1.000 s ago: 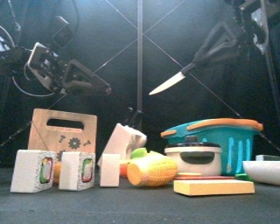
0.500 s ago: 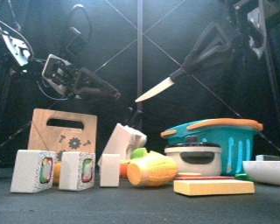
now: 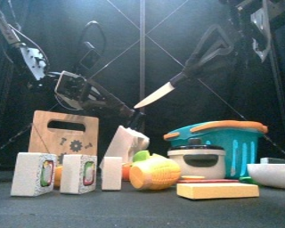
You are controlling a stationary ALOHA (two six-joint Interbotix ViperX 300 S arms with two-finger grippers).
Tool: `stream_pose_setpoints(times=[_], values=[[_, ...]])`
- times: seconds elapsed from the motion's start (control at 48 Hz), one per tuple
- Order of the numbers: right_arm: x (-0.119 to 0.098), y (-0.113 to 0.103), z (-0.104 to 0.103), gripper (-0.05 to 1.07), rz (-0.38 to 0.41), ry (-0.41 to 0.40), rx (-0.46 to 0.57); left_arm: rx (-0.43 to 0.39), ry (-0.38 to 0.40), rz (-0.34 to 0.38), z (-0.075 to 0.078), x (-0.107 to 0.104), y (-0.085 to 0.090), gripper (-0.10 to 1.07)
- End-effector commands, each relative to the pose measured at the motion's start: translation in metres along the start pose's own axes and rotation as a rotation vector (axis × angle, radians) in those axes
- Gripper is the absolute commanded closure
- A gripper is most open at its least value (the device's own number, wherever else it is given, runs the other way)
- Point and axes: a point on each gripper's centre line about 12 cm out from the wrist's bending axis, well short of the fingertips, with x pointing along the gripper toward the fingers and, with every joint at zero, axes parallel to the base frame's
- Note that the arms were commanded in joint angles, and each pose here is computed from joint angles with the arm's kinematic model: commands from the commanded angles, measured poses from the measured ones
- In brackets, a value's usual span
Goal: Grasp pairing knife with other hand
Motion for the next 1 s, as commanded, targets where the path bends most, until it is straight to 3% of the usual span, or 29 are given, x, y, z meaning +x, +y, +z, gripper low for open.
stream_pose_setpoints(times=[0.0,0.208,0.604,0.854,0.979], values=[[0.001,0.003,0.010,0.47,0.003,-0.015,0.031,0.023,-0.021,-0.027,0.007,0.007,-0.004,0.03],[0.005,0.002,0.011,0.47,-0.009,-0.013,0.036,0.094,-0.007,-0.120,0.007,0.012,-0.021,0.09],[0.014,0.008,0.009,0.47,0.002,0.004,0.036,0.136,-0.024,-0.144,0.013,0.023,-0.014,0.18],[0.015,0.008,0.010,0.47,0.001,0.005,0.039,0.120,-0.013,-0.168,0.002,0.031,-0.014,0.19],[0.014,0.009,0.010,0.47,0.002,0.005,0.040,0.116,-0.009,-0.166,0.001,0.030,-0.014,0.26]])
